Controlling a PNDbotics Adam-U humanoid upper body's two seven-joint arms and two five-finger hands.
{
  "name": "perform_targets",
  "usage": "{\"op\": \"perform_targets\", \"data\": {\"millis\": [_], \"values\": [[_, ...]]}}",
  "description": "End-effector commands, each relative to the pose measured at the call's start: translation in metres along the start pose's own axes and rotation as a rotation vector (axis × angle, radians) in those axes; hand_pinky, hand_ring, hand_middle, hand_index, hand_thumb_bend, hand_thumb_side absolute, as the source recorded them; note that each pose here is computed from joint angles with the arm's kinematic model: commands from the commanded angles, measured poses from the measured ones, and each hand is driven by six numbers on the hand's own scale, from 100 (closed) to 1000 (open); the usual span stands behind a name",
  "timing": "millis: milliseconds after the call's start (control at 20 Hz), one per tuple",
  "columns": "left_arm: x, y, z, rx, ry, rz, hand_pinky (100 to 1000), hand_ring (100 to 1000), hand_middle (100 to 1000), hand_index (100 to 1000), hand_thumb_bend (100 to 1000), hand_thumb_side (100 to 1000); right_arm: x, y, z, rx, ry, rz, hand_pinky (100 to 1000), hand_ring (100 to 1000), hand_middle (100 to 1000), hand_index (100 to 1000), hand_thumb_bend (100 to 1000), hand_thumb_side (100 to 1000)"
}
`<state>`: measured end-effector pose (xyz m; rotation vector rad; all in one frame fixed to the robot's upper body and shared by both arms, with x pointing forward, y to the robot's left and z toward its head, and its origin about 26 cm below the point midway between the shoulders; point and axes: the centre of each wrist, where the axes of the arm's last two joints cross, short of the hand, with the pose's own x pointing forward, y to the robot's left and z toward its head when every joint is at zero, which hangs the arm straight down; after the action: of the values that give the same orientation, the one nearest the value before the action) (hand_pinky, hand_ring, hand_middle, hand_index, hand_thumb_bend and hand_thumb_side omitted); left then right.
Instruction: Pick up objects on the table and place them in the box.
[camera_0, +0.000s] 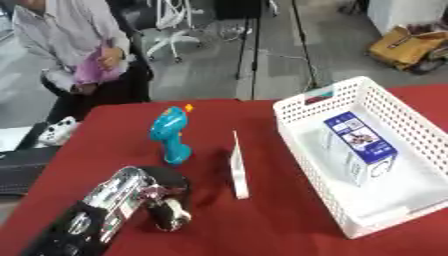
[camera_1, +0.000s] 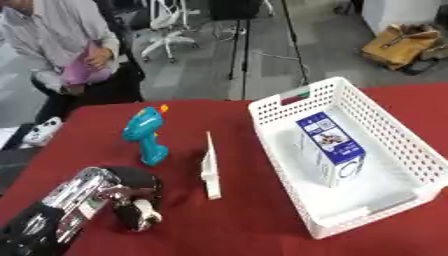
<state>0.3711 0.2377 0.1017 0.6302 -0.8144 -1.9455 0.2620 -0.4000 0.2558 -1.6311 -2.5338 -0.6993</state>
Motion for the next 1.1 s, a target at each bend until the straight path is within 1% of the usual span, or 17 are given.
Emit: {"op": "perform_targets", "data": {"millis": [50, 650, 850, 900, 950, 1000, 1050, 1100], "values": [[0.002, -0.009, -0.007, -0.047, -0.002, -0.005, 248, 457, 519, 691, 285, 385, 0.004, 0.002, -0.010, -0.018, -0.031, -0.025, 748, 689, 512, 602, 100, 387], [0.002, -0.006, -0.007, -0.044, 0.004, -0.011, 240, 436, 519, 666, 302, 390, 0.005, 0.002, -0.011, -0.018, -0.031, -0.024, 747, 690, 512, 605, 100, 387], [0.002, -0.004, -0.006, -0.039, 0.006, -0.014, 236, 426, 519, 662, 321, 383, 0.005, 0.002, -0.010, -0.018, -0.029, -0.021, 747, 690, 512, 605, 100, 387], [0.002, -0.003, -0.006, -0.037, 0.007, -0.016, 234, 425, 520, 656, 350, 368, 0.005, 0.002, -0.010, -0.018, -0.029, -0.021, 747, 690, 512, 605, 100, 387], [0.002, -0.002, -0.006, -0.035, 0.007, -0.020, 234, 425, 520, 656, 350, 368, 0.005, 0.002, -0.010, -0.018, -0.029, -0.021, 747, 690, 512, 605, 100, 387], [0.002, 0.000, -0.005, -0.032, 0.008, -0.025, 237, 428, 523, 649, 378, 324, 0.005, 0.002, -0.010, -0.018, -0.029, -0.020, 746, 690, 512, 605, 100, 387], [0.003, 0.001, -0.005, -0.028, 0.009, -0.033, 237, 428, 523, 649, 378, 324, 0.005, 0.002, -0.010, -0.018, -0.029, -0.020, 746, 690, 512, 605, 100, 387], [0.003, 0.003, -0.005, -0.026, 0.010, -0.039, 238, 429, 524, 645, 393, 302, 0.005, 0.002, -0.010, -0.018, -0.029, -0.020, 746, 690, 512, 605, 100, 387]]}}
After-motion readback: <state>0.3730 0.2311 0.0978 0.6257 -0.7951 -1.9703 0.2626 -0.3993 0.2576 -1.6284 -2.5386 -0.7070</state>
